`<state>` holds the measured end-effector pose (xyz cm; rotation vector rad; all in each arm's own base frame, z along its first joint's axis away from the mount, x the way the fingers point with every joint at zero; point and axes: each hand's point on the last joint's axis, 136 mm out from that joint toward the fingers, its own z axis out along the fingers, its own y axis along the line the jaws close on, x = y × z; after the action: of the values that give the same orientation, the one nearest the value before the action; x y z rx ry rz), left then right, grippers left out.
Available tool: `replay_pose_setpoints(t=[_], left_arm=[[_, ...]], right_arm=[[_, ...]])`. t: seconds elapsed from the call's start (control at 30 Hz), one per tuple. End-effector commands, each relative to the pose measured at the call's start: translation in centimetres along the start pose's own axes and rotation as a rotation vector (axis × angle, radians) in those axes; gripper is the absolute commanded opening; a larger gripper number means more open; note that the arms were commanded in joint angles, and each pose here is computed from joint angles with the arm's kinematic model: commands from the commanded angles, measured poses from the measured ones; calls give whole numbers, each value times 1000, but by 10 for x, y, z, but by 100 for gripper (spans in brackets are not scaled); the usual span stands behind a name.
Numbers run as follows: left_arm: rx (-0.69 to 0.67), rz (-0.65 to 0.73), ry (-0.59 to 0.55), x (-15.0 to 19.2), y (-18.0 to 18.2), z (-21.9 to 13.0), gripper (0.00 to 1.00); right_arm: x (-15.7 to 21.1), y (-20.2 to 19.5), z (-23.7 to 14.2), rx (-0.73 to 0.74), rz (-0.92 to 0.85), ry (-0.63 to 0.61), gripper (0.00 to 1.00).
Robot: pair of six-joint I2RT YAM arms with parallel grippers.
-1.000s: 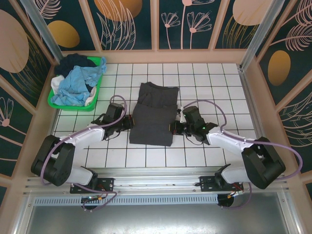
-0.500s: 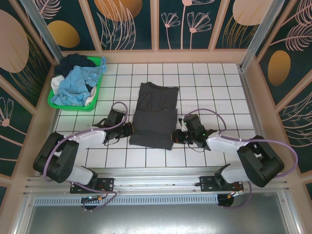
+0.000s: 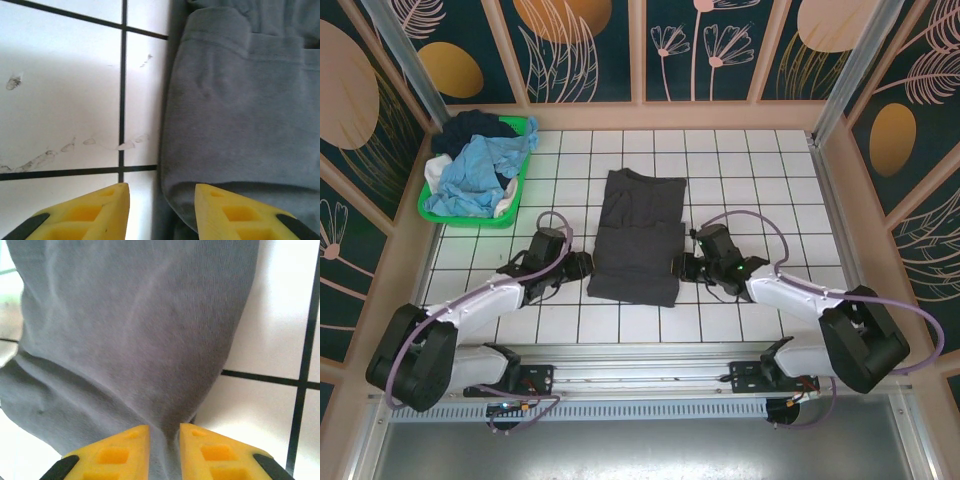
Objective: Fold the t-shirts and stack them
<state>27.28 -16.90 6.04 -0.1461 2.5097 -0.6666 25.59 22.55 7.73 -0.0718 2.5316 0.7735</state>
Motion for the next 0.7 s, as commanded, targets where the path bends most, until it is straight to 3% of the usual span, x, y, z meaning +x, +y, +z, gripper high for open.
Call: replay_pose_setpoints(t=[0.0, 0.13, 0.3, 0.4, 0.67], left_arm=[[29, -1, 63, 25, -2, 7, 40], [35, 6, 129, 49, 2, 16, 37], [136, -2, 111, 59, -7, 6, 8], [115, 5, 85, 61, 1, -4, 0], [178, -17, 103, 72, -4, -11, 0]], right_arm=[[-20, -1, 7, 40, -16, -38, 25], [-29, -3, 30, 55, -17, -28, 24], [-33, -31, 50, 112, 36, 3, 17], [-35, -44, 54, 111, 70, 6, 17], [-41, -21, 33, 57, 37, -22, 24]])
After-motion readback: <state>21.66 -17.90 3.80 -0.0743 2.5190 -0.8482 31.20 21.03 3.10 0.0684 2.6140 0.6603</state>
